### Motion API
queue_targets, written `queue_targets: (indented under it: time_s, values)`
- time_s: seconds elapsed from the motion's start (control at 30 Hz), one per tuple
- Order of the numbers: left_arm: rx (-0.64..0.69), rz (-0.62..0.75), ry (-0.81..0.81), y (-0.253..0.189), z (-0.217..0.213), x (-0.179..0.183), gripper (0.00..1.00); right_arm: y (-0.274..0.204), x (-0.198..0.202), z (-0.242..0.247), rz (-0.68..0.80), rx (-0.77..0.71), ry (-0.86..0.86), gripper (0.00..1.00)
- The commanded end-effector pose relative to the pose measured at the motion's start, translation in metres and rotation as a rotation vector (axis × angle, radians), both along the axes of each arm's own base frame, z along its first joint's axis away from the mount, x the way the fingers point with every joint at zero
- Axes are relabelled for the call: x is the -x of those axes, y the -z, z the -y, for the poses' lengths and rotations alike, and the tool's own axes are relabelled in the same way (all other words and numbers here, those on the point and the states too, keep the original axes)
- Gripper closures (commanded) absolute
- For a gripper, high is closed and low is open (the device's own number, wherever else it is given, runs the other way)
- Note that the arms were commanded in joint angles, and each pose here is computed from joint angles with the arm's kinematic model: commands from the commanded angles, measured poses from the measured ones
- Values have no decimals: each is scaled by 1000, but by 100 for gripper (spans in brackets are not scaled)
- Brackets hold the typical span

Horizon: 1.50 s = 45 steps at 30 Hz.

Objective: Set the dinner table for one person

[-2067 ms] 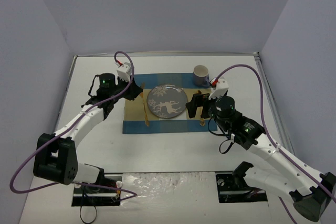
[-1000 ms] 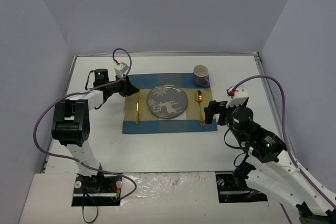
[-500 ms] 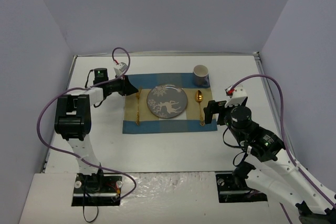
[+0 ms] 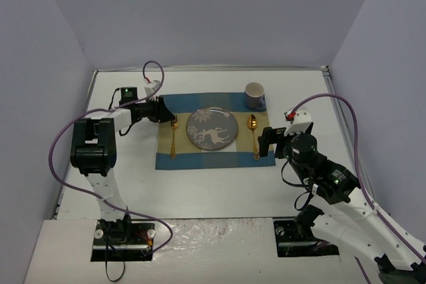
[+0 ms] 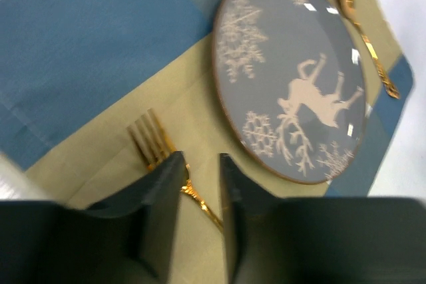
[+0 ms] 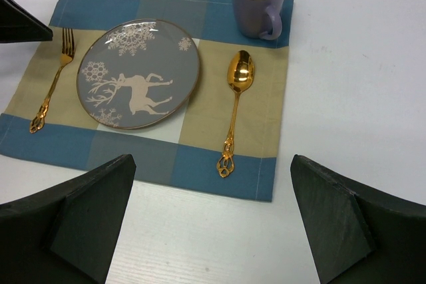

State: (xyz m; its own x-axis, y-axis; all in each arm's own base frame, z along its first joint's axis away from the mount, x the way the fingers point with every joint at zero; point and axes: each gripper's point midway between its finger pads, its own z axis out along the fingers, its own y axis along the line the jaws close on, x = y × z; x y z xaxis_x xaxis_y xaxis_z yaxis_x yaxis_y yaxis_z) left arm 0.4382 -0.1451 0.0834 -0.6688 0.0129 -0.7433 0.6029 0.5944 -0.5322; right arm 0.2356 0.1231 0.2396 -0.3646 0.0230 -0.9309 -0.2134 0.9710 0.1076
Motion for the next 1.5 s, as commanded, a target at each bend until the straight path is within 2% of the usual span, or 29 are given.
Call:
queue_targets:
  time_s: [0.0,0.1,0.3,0.53,0.77,0.9,1.03,1.23,1.47]
  values:
    - [-88,88,-203,-63,-24,-19,67,-20,-8,3,55,-30,43,0]
    - [-192,73,-379,-75,-40,-11,47,-20,-9,5,56,-27,52,0]
    - [-384,54,-597,-106,-63,26,29,-27,-8,12,81,-36,81,0]
    - [-489,155,-739,-165,-104,86,5,-56,-2,50,172,-33,228,0]
    - [-497,305,-896,-222,-142,163,3,-91,13,105,281,-1,443,0]
    - [-502,355,-1007,-236,-164,199,3,-103,26,137,323,35,573,0]
    - [-515,382,-1106,-230,-182,224,3,-108,41,159,358,2,651,0]
    - [-494,414,-1163,-217,-189,229,3,-114,56,173,403,-72,673,0]
    - [-456,441,-1202,-203,-189,217,3,-99,48,165,388,-64,662,0]
